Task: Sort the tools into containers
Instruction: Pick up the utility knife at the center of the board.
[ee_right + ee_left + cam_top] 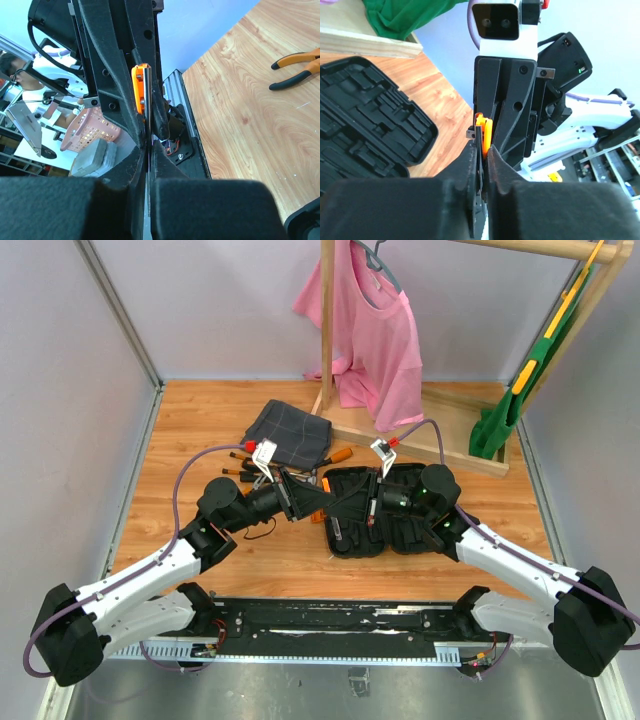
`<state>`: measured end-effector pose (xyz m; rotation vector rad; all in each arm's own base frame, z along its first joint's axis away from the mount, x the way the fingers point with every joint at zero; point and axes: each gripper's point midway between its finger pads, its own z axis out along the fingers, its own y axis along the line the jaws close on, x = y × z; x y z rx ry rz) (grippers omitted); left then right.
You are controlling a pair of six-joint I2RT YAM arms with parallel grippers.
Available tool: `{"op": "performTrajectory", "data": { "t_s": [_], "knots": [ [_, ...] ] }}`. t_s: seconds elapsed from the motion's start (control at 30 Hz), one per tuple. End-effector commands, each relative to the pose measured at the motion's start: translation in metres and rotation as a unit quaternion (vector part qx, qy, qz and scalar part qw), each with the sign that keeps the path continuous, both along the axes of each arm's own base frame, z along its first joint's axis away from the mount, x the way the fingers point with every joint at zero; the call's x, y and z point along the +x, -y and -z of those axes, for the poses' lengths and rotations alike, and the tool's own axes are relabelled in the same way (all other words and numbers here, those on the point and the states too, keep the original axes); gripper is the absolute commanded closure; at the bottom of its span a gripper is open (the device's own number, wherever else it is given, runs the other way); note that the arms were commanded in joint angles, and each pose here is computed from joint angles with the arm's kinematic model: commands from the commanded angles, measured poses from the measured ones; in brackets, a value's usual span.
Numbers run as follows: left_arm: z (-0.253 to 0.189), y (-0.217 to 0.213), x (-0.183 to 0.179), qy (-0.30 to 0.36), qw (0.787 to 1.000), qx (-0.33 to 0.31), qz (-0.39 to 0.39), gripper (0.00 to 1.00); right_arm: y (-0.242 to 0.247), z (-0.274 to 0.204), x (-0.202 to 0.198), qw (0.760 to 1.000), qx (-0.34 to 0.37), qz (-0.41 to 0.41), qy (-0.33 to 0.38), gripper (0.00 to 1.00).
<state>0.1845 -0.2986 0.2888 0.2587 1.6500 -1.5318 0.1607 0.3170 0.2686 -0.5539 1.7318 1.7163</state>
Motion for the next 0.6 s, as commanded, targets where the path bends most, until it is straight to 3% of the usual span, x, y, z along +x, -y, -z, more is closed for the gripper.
{"op": "performTrajectory", "data": {
  "t_s": [0.0,0.07,0.2,0.23,0.37,0.57],
  "knots": [
    [-0.022,-0.002,-0.007,0.026,0.999,-0.033,0.012,0.98,0.001,-0.009,-0.008,1.000,0.016,-0.008,0.014,0.97],
    [-0.021,-0.003,-0.006,0.024,0.999,-0.032,0.007,0.99,0.003,-0.006,-0.006,1.000,0.008,-0.002,0.014,0.86],
    [-0.019,-0.004,-0.001,0.017,1.000,-0.022,-0.006,1.00,0.008,0.003,-0.002,0.999,-0.026,0.022,0.026,0.44],
    [-0.019,-0.005,0.000,0.016,1.000,-0.020,-0.010,1.00,0.010,0.004,-0.001,0.999,-0.033,0.029,0.031,0.38],
    [-0.012,-0.007,0.011,0.002,0.999,-0.002,-0.039,1.00,0.021,0.009,0.005,0.994,-0.064,0.065,0.053,0.26],
    [0.014,-0.009,0.035,-0.050,0.993,0.063,-0.090,1.00,0.039,0.013,0.021,0.974,-0.126,0.152,0.107,0.25]
  ]
}}
